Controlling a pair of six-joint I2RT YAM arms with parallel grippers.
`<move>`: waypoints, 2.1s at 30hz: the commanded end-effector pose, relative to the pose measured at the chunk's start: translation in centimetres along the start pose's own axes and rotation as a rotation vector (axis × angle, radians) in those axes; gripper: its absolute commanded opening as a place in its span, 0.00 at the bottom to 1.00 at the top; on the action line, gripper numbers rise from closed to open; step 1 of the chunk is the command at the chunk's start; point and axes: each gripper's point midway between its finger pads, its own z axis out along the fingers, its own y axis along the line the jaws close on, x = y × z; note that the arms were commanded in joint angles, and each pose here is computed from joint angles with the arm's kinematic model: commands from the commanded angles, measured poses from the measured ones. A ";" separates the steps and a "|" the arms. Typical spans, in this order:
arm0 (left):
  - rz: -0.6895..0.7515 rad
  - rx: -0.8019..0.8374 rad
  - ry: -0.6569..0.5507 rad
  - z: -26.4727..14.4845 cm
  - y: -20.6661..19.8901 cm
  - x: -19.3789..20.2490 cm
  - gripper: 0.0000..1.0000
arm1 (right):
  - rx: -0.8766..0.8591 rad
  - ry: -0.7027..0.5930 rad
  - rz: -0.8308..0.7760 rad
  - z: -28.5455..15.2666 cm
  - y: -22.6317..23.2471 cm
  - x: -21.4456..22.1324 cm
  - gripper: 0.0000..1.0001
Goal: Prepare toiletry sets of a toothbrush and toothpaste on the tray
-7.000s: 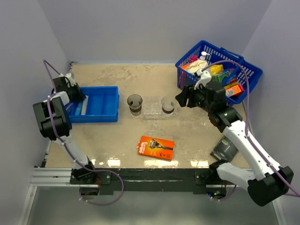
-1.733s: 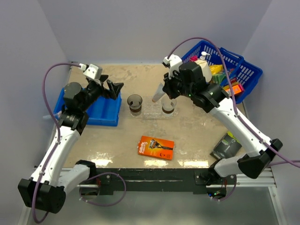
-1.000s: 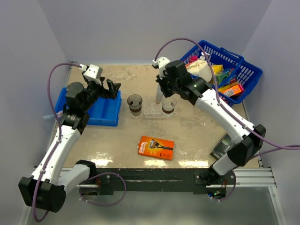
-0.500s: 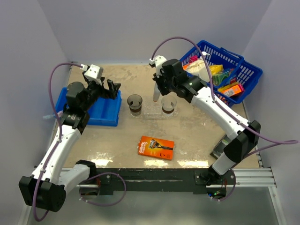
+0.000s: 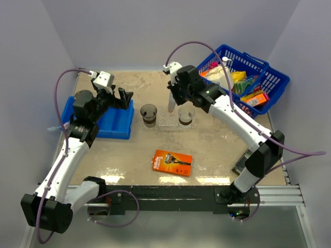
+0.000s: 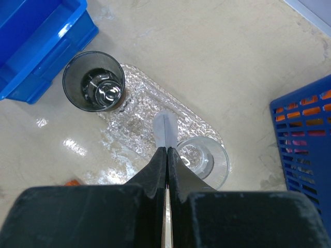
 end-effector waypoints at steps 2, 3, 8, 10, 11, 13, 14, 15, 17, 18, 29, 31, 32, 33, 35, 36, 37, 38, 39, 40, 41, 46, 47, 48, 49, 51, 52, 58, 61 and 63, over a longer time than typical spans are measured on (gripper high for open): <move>0.028 -0.008 -0.021 0.0 0.3 -0.6 0.89 | 0.029 -0.096 -0.010 -0.1 -0.5 -3.0 0.00; 0.028 -0.008 -0.020 0.0 0.3 -0.6 0.89 | 0.030 -0.095 -0.011 0.0 -0.5 -3.0 0.00; 0.029 -0.010 -0.018 0.0 0.3 -0.6 0.89 | 0.031 -0.081 -0.013 0.5 -0.6 -2.7 0.00; 0.031 -0.011 -0.018 0.0 0.3 -0.6 0.89 | 0.031 -0.078 -0.013 0.5 -0.6 -2.6 0.00; 0.031 -0.011 -0.018 0.0 0.3 -0.6 0.89 | 0.034 -0.076 -0.014 0.6 -0.6 -2.5 0.00; 0.031 -0.011 -0.020 0.0 0.3 -0.7 0.89 | 0.039 -0.076 -0.018 0.6 -0.7 -2.5 0.00; 0.030 -0.011 -0.017 0.1 0.3 -0.6 0.89 | 0.041 -0.070 -0.017 0.7 -0.7 -2.4 0.00; 0.032 -0.011 -0.017 0.0 0.3 -0.6 0.89 | 0.044 -0.066 -0.020 0.8 -0.8 -2.3 0.00; 0.032 -0.011 -0.017 0.0 0.3 -0.6 0.89 | 0.050 -0.057 -0.022 1.1 -0.8 -2.0 0.00; 0.031 -0.011 -0.015 0.1 0.3 -0.5 0.89 | 0.053 -0.055 -0.023 1.2 -0.9 -1.9 0.00; 0.036 -0.016 -0.014 0.1 0.4 -0.5 0.89 | 0.061 -0.041 -0.032 2.3 -0.9 -1.2 0.00; 0.035 -0.016 -0.013 0.1 0.4 -0.5 0.89 | 0.061 -0.041 -0.031 2.5 -0.9 -1.1 0.00; 0.035 -0.016 -0.013 0.1 0.5 -0.5 0.89 | 0.059 -0.037 -0.032 2.6 -0.8 -1.0 0.00; 0.036 -0.016 -0.014 0.1 0.4 -0.5 0.89 | 0.059 -0.037 -0.030 2.6 -0.8 -1.0 0.00; 0.035 -0.016 -0.013 0.1 0.5 -0.5 0.89 | 0.053 -0.029 -0.032 2.8 -0.6 -0.8 0.00; 0.037 -0.016 -0.016 0.1 0.4 -0.6 0.89 | 0.052 -0.026 -0.031 2.9 -0.6 -0.7 0.00; 0.037 -0.016 -0.014 0.1 0.4 -0.5 0.89 | 0.052 -0.022 -0.032 3.0 -0.6 -0.5 0.00; 0.037 -0.016 -0.016 0.1 0.4 -0.6 0.89 | 0.052 -0.020 -0.032 3.1 -0.6 -0.5 0.00; 0.037 -0.018 -0.016 0.1 0.5 -0.6 0.89 | 0.053 -0.017 -0.032 3.2 -0.7 -0.3 0.00; 0.038 -0.016 -0.016 0.0 0.4 -0.6 0.89 | 0.052 -0.010 -0.034 3.3 -0.6 -0.1 0.00; 0.038 -0.016 -0.016 0.0 0.4 -0.6 0.89 | 0.051 -0.007 -0.033 3.5 -0.6 0.0 0.00; 0.038 -0.016 -0.016 0.0 0.4 -0.6 0.89 | 0.054 0.010 -0.034 3.9 -0.6 0.5 0.00; 0.039 -0.016 -0.017 0.0 0.4 -0.6 0.89 | 0.055 0.015 -0.035 4.1 -0.6 0.7 0.00; 0.039 -0.016 -0.016 0.0 0.4 -0.6 0.89 | 0.054 0.016 -0.036 4.2 -0.5 0.7 0.00; 0.039 -0.018 -0.017 0.0 0.5 -0.6 0.89 | 0.056 0.018 -0.035 4.2 -0.6 0.8 0.00; 0.039 -0.016 -0.016 0.0 0.4 -0.6 0.89 | 0.058 0.024 -0.036 4.5 -0.6 1.0 0.00; 0.041 -0.016 -0.016 0.0 0.4 -0.6 0.89 | 0.057 0.026 -0.036 4.6 -0.6 1.1 0.00; 0.041 -0.016 -0.015 0.0 0.4 -0.6 0.89 | 0.079 0.034 -0.037 4.9 -0.8 1.7 0.00; 0.041 -0.016 -0.017 0.0 0.4 -0.7 0.89 | 0.088 0.037 -0.037 5.1 -1.0 1.9 0.00; 0.041 -0.016 -0.017 0.0 0.4 -0.7 0.89 | 0.089 0.042 -0.035 5.3 -0.9 2.2 0.00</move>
